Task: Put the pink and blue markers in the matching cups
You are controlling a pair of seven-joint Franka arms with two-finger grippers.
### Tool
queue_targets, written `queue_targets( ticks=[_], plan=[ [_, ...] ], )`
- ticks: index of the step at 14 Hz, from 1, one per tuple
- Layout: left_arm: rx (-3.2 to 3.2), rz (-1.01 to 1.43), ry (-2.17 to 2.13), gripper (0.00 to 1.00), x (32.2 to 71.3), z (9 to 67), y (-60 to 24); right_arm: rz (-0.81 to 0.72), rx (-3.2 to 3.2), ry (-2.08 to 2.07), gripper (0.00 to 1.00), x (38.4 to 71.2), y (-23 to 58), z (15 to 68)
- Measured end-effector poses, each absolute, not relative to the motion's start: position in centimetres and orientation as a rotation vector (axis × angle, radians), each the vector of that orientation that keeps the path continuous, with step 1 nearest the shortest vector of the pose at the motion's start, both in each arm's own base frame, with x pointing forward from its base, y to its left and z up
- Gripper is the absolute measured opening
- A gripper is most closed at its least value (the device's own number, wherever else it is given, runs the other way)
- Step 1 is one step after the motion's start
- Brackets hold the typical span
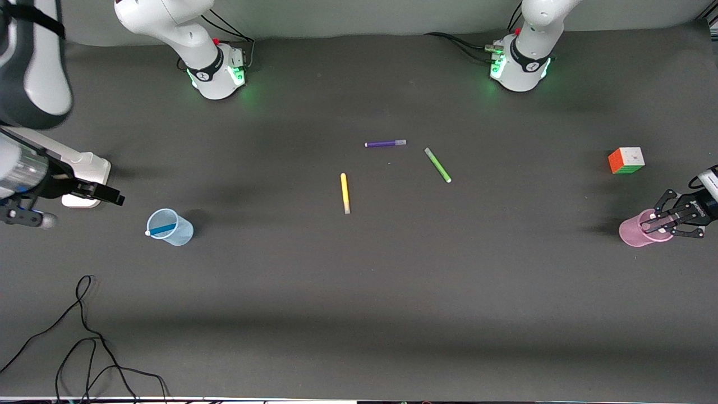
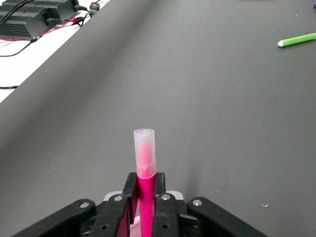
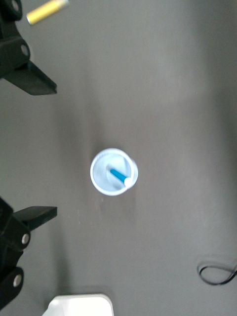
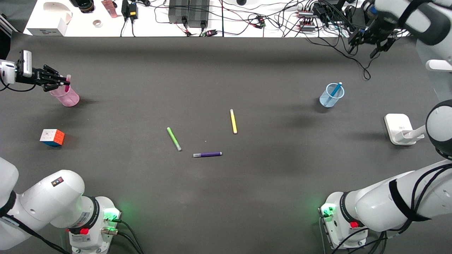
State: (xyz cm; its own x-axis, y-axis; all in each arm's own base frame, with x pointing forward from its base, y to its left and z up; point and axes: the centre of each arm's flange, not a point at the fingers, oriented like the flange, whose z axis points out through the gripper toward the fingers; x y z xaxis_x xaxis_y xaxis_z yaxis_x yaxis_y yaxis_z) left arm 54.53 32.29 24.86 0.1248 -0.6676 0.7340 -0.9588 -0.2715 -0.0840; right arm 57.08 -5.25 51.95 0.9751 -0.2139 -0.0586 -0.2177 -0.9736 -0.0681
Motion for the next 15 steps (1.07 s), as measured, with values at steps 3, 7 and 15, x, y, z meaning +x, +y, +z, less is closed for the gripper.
queue_targets(
  ticks=[3,7,15],
  plan=[
    [1.989,0.960,-1.571,0.33,54.6,25.0,32.3,0.030,-3.047,0.156,1.00,57.2,-3.5,57.2],
    [1.979,0.963,-1.571,0.78,54.7,25.1,32.1,0.068,-3.051,0.097,1.00,56.7,-2.6,59.2],
    [2.156,0.834,-1.402,1.00,58.1,33.7,29.5,0.069,-3.092,0.053,1.00,56.5,-1.9,59.4]
  ],
)
